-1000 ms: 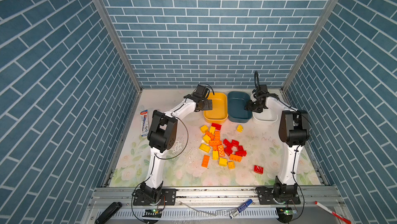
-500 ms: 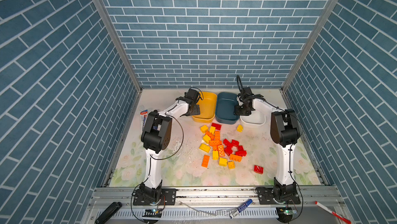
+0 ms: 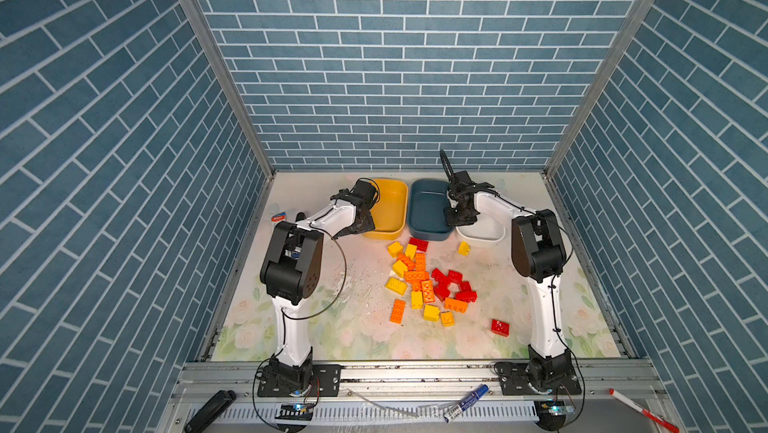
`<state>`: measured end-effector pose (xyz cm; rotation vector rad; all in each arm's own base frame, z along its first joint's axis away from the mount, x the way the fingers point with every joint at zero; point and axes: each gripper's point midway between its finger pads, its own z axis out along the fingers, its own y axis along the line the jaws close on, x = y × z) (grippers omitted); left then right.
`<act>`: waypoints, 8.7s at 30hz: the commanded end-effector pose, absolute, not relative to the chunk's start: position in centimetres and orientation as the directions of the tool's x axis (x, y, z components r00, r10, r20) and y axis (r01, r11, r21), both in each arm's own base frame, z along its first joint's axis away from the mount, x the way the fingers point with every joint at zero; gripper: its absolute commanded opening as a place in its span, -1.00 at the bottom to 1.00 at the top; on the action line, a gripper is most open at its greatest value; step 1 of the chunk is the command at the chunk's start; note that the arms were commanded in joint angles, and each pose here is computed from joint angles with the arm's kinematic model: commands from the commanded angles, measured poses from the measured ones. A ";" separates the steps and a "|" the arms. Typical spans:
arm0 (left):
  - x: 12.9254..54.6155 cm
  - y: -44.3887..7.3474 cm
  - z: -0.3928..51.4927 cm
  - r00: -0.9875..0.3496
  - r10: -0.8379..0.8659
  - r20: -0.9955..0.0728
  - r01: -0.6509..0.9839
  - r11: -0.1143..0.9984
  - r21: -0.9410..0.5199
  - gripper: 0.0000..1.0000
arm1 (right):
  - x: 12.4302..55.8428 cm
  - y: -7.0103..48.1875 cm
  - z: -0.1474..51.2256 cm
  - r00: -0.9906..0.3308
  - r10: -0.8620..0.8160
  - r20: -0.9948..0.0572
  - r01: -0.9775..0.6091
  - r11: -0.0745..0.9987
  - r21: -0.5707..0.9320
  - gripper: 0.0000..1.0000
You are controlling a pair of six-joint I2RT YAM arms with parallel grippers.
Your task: Sort the legos into containers by color
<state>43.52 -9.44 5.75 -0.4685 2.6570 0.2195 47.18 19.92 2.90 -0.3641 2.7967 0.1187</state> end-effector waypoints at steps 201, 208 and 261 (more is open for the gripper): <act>33.6 -22.7 18.9 -0.684 -0.094 -0.724 0.228 0.915 -0.334 0.99 | 19.0 9.8 10.5 -0.893 0.107 -0.437 0.085 0.994 0.069 -0.16; 33.6 -22.5 18.4 -0.700 -0.098 -0.707 0.201 0.924 -0.327 0.99 | 26.2 18.8 16.2 -0.770 0.027 -0.637 -0.196 0.941 0.277 -0.16; 30.5 -19.1 7.4 -0.873 -0.298 -0.386 -0.201 0.941 -0.273 0.99 | 32.3 32.0 9.5 -0.902 -0.113 -0.418 -0.287 0.879 0.380 0.30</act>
